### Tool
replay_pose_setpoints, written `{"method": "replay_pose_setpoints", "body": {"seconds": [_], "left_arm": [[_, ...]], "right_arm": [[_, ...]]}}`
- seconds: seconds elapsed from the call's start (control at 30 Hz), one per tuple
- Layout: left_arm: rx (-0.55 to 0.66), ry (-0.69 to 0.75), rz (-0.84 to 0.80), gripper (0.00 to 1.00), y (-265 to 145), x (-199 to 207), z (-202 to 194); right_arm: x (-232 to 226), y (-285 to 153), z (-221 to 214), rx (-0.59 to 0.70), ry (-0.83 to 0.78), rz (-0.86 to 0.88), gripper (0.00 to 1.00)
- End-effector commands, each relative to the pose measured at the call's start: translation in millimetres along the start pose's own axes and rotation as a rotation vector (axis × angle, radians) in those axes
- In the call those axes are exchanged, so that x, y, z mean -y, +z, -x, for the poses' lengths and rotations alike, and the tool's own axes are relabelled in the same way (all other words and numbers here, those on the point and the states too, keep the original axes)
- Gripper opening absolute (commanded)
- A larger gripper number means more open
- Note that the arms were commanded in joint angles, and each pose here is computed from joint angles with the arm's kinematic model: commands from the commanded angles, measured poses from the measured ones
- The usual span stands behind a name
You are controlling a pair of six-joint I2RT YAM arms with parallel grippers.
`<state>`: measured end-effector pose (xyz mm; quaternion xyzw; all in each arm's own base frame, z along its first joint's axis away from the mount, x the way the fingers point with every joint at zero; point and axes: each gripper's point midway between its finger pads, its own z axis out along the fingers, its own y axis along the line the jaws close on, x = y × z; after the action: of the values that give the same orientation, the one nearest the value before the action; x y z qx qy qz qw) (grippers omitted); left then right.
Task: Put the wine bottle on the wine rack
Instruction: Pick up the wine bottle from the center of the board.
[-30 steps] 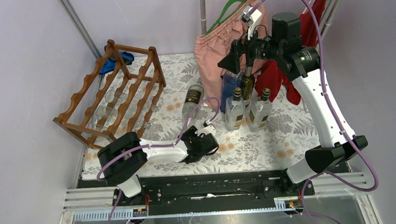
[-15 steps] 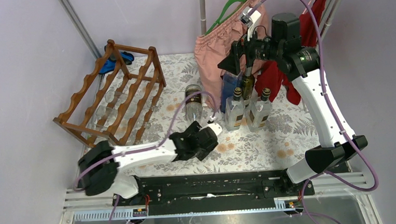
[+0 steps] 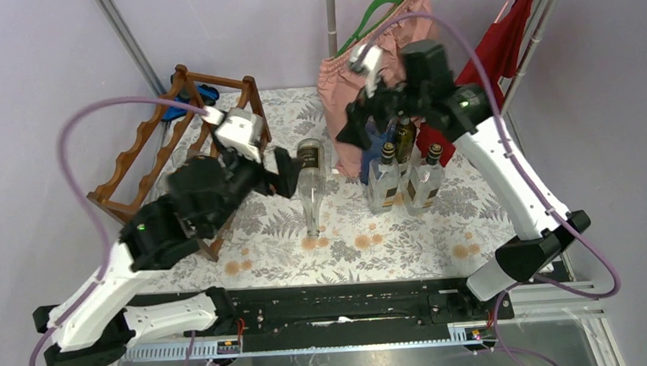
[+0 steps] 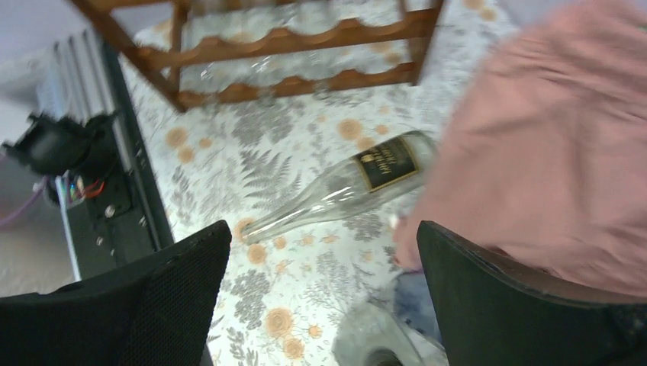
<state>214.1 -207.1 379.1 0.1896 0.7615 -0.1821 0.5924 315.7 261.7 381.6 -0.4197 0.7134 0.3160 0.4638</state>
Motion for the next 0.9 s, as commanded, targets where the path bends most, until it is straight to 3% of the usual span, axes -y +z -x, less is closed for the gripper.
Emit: {"method": "replay_pose_setpoints", "body": {"seconds": [0.0,0.13,0.3,0.57,0.67,0.87], "left_arm": [[0.194,-0.039,0.051,0.99,-28,-17,83],[0.317,-0.102,0.098,0.98,-56,-36,120],[0.423,-0.189,0.146,0.98,-85,-59,125],[0.434,-0.189,0.171,0.99,-94,-69,116],[0.435,-0.183,0.175,0.99,-94,-70,113],[0.432,-0.182,0.18,0.99,-95,-73,107]], "right_arm": [[-46,35,-23,-0.138,-0.162,0.064,1.0],[-64,67,-52,-0.247,-0.109,0.086,1.0],[-78,113,-95,-0.329,-0.008,0.045,1.0],[-60,207,-145,-0.358,0.398,-0.247,1.0],[-54,231,-182,-0.423,0.433,-0.381,1.0],[-63,268,-233,-0.501,0.552,-0.425,1.0]]}}
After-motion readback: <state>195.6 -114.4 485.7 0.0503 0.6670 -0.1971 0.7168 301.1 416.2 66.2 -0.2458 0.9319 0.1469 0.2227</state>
